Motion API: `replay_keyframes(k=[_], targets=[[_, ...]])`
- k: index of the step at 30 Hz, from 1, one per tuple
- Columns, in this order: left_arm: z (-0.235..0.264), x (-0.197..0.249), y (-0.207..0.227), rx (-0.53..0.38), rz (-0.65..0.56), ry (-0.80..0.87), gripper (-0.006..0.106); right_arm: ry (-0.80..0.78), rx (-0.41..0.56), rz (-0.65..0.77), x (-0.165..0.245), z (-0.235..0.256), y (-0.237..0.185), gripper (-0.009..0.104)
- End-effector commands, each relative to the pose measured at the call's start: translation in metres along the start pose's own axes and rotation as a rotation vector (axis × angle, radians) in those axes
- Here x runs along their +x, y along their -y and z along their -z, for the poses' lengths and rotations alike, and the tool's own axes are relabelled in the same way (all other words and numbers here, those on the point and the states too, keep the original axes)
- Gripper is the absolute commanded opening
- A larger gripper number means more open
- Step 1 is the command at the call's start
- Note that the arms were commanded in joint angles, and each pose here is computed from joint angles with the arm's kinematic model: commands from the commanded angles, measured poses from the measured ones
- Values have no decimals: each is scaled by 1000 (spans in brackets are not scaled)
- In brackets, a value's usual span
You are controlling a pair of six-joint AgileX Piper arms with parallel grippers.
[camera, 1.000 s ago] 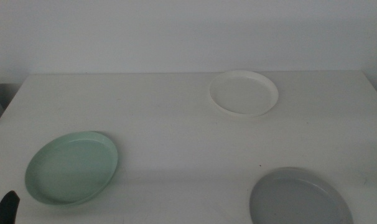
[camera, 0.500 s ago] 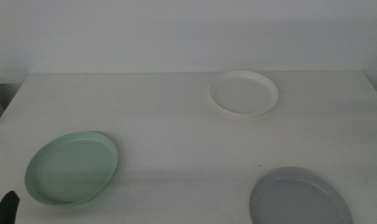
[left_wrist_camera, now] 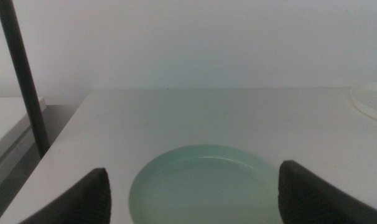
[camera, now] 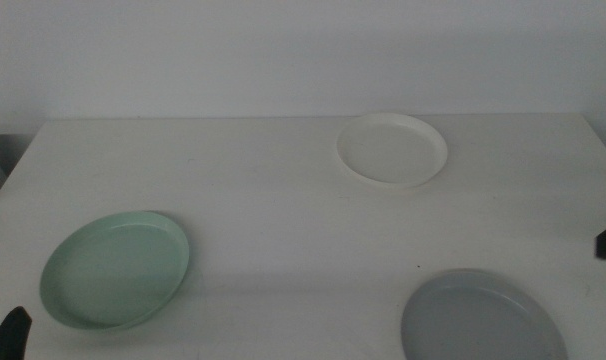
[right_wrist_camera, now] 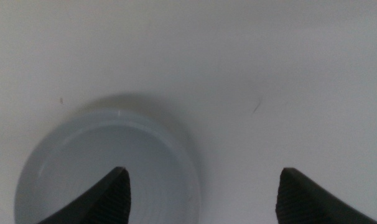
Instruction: Stack the three bowls on top of each other.
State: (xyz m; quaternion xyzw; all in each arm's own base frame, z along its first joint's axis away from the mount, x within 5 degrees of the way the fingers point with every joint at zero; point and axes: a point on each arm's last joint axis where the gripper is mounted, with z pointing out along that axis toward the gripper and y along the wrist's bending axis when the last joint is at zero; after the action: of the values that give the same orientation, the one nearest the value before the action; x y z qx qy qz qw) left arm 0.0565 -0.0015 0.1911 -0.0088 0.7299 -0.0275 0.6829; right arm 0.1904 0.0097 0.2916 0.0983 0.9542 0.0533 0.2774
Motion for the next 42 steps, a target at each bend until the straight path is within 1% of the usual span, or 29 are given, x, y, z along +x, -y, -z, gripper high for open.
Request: replay_keyframes(k=[1,5,22,26,29,32,35,38,40,41,42], targets=[[2,-9,0,5,10,89,90,29,-14,29,-10,-1,-7,59],[2,-9,0,5,10,89,90,-55,-13,75,-9,-22,-17,59],[2,-9,0,5,10,89,90,-380,94,101,1,-119,-15,59],[2,-9,0,5,10,89,90,-414,99,93,4,-135,-15,59],[2,-9,0,5,10,89,90,-429,97,92,6,-143,-15,56],[2,-9,0,5,10,89,90,-442,92,79,8,-148,-16,48],[2,-9,0,5,10,89,90,-451,88,68,9,-150,-16,34],[2,-9,0,5,10,89,90,-451,85,61,9,-150,-16,16],[2,-9,0,5,10,89,90,-452,85,62,8,-149,-17,2],[2,-9,0,5,10,89,90,-451,85,62,8,-148,-17,-1],[2,-9,0,5,10,89,90,-441,81,62,7,-146,-17,-1]])
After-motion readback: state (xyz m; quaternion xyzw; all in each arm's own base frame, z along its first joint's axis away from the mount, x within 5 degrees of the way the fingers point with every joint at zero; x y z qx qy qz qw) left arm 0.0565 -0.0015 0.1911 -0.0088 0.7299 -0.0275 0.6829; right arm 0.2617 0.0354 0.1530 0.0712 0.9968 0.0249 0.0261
